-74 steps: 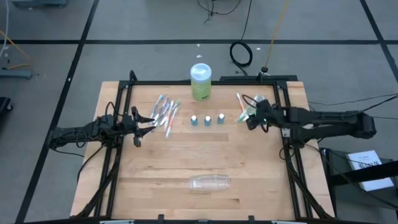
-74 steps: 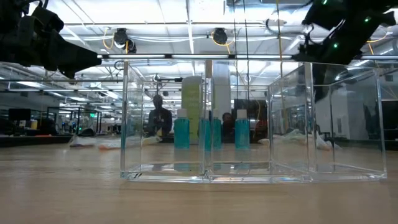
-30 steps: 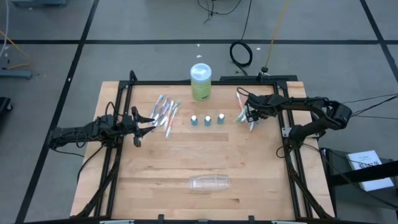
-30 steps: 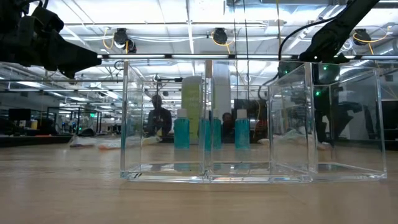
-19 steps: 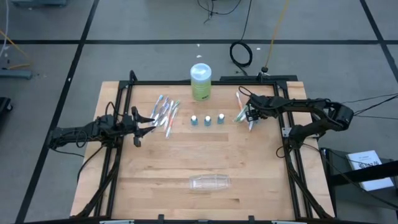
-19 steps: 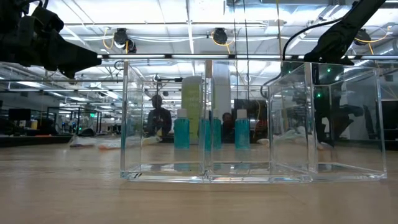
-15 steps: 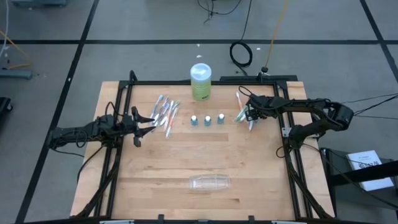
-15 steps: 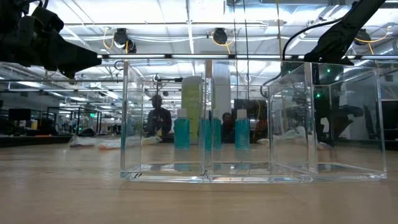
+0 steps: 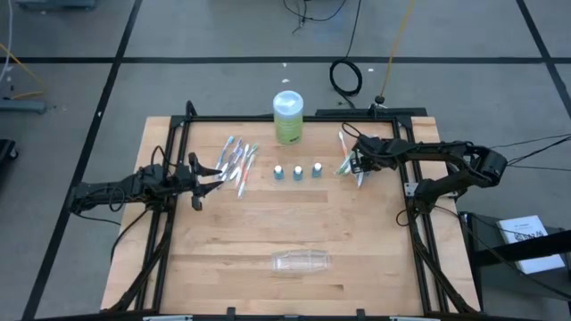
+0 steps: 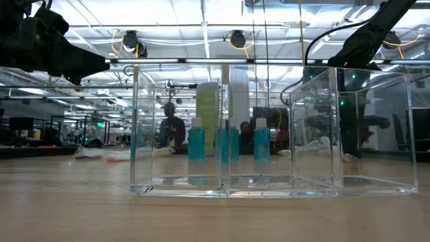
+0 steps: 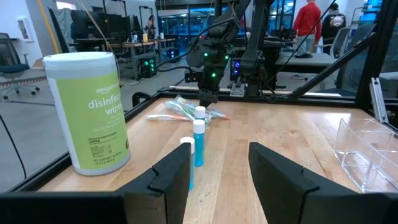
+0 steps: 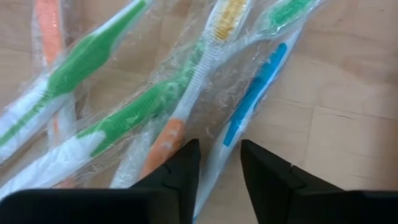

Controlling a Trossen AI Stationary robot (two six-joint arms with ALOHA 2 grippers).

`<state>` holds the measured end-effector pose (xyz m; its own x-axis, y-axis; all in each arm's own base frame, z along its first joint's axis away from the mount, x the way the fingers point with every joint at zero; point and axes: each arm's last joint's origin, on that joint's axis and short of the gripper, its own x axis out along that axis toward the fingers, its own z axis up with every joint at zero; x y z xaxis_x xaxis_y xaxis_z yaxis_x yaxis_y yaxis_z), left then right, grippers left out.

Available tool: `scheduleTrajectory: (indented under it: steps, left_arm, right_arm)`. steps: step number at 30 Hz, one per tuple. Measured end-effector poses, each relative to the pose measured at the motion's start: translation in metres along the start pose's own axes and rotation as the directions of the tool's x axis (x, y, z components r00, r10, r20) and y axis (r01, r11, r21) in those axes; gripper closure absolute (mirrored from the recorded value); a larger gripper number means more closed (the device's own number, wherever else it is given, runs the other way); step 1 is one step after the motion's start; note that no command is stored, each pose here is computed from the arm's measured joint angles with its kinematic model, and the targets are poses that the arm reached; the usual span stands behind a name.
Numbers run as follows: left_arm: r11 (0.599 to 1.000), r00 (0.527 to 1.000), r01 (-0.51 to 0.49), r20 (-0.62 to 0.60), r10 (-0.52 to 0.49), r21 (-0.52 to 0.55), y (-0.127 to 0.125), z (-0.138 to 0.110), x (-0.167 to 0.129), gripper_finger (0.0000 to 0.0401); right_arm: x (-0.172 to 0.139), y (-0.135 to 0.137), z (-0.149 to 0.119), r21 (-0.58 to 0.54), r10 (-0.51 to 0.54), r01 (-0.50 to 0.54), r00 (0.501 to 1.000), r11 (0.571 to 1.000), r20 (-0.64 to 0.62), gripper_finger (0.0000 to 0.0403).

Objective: Pick & Place toothbrushing station
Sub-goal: Put the blue toothbrush into the transparent organizer

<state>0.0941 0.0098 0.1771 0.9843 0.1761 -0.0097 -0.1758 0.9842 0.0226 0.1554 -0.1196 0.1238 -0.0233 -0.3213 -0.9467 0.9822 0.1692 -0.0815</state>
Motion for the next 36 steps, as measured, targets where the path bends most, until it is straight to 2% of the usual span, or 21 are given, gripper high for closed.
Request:
scheduleTrajectory:
  steps: [15, 31, 36]
  left_arm:
    - [1.000, 1.000, 0.000, 0.000, 0.000, 0.000, 0.000, 0.000, 0.000, 0.0235]
    - [1.000, 1.000, 0.000, 0.000, 0.000, 0.000, 0.000, 0.000, 0.000, 0.0235]
    - [1.000, 1.000, 0.000, 0.000, 0.000, 0.000, 0.000, 0.000, 0.000, 0.0235]
  right_arm:
    - [-0.002, -0.001, 0.000, -0.039, 0.003, -0.003, 1.000, 0.999, 0.012, 0.0387]
    - [-0.047, -0.016, 0.000, -0.059, 0.116, -0.107, 0.976, 0.993, 0.184, 0.0386]
    - [-0.060, -0.024, 0.000, -0.039, 0.097, -0.090, 0.957, 0.995, 0.275, 0.0386]
